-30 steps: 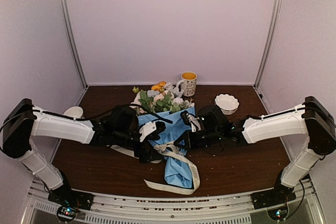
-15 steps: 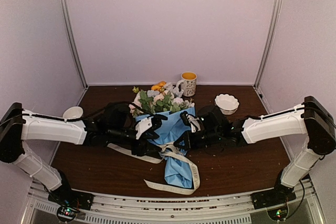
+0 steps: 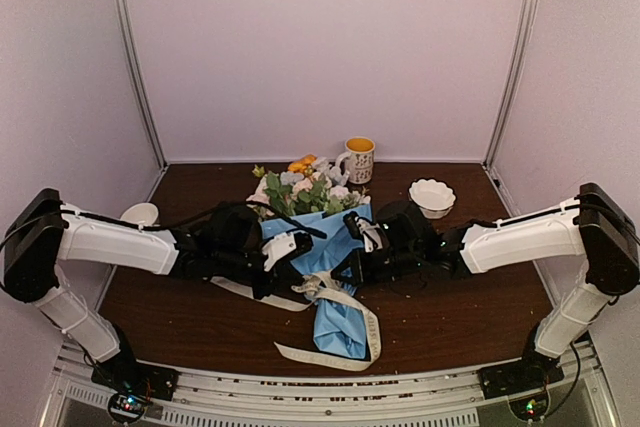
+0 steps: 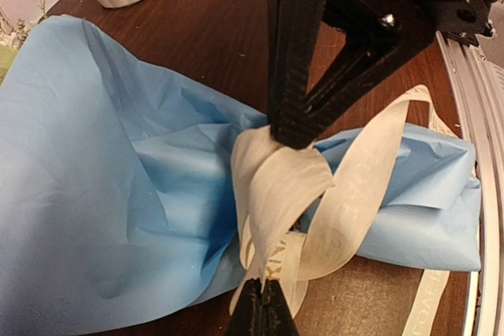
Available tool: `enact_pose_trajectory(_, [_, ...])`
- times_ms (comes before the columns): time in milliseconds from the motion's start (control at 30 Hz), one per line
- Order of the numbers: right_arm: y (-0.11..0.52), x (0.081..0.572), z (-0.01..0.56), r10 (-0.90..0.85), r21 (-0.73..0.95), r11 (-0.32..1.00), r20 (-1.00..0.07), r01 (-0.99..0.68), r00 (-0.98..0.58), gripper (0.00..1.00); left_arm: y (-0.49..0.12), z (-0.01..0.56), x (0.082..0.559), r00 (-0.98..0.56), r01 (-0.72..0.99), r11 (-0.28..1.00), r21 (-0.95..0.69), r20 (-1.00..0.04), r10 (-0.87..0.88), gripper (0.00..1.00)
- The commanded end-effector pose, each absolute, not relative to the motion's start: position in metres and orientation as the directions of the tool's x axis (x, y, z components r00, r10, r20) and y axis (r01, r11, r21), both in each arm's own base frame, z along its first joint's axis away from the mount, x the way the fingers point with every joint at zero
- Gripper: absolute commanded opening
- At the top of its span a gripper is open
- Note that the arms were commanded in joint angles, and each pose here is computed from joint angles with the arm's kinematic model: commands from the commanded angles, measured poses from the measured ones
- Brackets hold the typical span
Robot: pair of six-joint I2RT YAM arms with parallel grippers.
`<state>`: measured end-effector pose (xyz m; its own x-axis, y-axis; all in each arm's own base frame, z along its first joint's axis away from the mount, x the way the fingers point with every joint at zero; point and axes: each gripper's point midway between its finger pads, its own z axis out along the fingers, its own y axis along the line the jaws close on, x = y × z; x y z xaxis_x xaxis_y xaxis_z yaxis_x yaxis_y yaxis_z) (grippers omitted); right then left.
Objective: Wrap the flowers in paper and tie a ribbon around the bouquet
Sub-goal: Cross the half-tied ribbon over the folded bouquet.
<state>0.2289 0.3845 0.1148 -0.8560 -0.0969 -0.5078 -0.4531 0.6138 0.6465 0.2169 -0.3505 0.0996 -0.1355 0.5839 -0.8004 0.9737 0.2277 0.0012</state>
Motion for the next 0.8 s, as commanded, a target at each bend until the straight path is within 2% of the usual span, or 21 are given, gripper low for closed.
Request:
enact_pose_trajectory(0, [0.381,0.230,0.115,-0.091,0.643,0.617,-0.514,-0.454,-0.853,0.00,-0.349,0.095,0.225,-0.156,0.964,0.266,0.004,-0.801,0.578,0.00])
enact_pose_trajectory(333, [0.376,0.232,0.120,-0.070,0.649,0.613,-0.523,-0.450,-0.850,0.00,-0.330,0.059,0.218,-0.234,0.955,0.295,-0.038,-0.708,0.667,0.00])
enact_pose_trajectory(767, [0.377,0.227,0.140,-0.051,0.675,0.555,-0.556,-0.486,-0.830,0.00,-0.321,0.036,0.209,-0.286,0.946,0.315,-0.081,-0.667,0.688,0.00])
